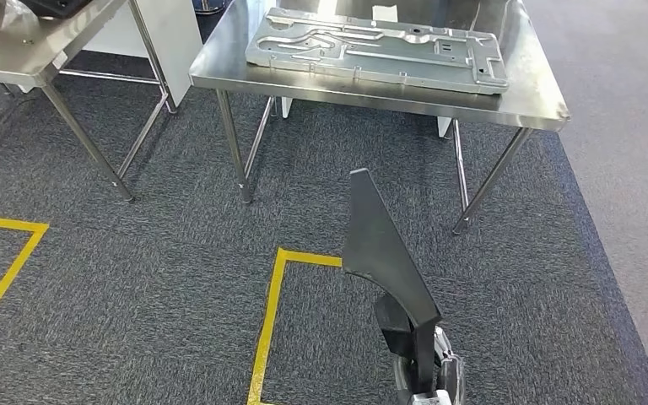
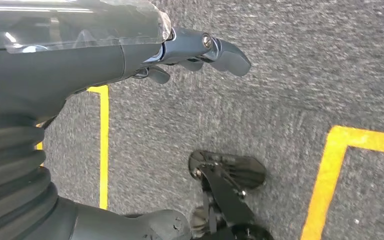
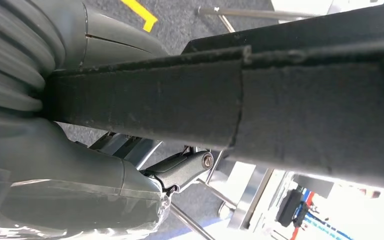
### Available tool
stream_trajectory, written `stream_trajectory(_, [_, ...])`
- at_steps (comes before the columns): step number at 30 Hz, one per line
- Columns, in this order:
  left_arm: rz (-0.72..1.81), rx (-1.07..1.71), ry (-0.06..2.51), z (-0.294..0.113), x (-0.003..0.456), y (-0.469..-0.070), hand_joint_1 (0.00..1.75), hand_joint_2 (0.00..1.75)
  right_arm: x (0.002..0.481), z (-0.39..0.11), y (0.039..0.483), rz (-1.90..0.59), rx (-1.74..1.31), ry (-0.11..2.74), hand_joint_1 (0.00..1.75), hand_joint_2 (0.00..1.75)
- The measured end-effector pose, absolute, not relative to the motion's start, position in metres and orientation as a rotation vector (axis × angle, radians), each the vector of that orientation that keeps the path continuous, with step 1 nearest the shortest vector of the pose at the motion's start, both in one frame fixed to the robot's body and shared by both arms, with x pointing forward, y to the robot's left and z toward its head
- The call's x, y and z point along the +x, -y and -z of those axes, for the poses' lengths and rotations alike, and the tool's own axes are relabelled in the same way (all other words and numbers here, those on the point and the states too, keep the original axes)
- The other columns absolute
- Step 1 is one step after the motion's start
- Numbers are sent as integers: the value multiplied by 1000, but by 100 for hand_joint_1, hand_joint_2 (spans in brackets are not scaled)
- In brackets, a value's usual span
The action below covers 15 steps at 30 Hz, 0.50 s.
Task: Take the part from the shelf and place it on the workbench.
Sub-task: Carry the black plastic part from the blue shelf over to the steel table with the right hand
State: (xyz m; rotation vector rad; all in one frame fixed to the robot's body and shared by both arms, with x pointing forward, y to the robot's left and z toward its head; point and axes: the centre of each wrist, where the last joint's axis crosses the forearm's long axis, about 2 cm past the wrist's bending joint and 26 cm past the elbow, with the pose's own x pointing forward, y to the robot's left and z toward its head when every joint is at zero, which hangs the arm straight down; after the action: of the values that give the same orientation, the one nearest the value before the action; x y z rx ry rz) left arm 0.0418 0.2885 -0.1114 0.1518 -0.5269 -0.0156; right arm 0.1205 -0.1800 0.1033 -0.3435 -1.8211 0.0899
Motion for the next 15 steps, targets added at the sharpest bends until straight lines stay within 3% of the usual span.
stream_trajectory(15, [30,140,524,111,43,-289,0,175,133,-112,179,-87,-490,1833,175,175])
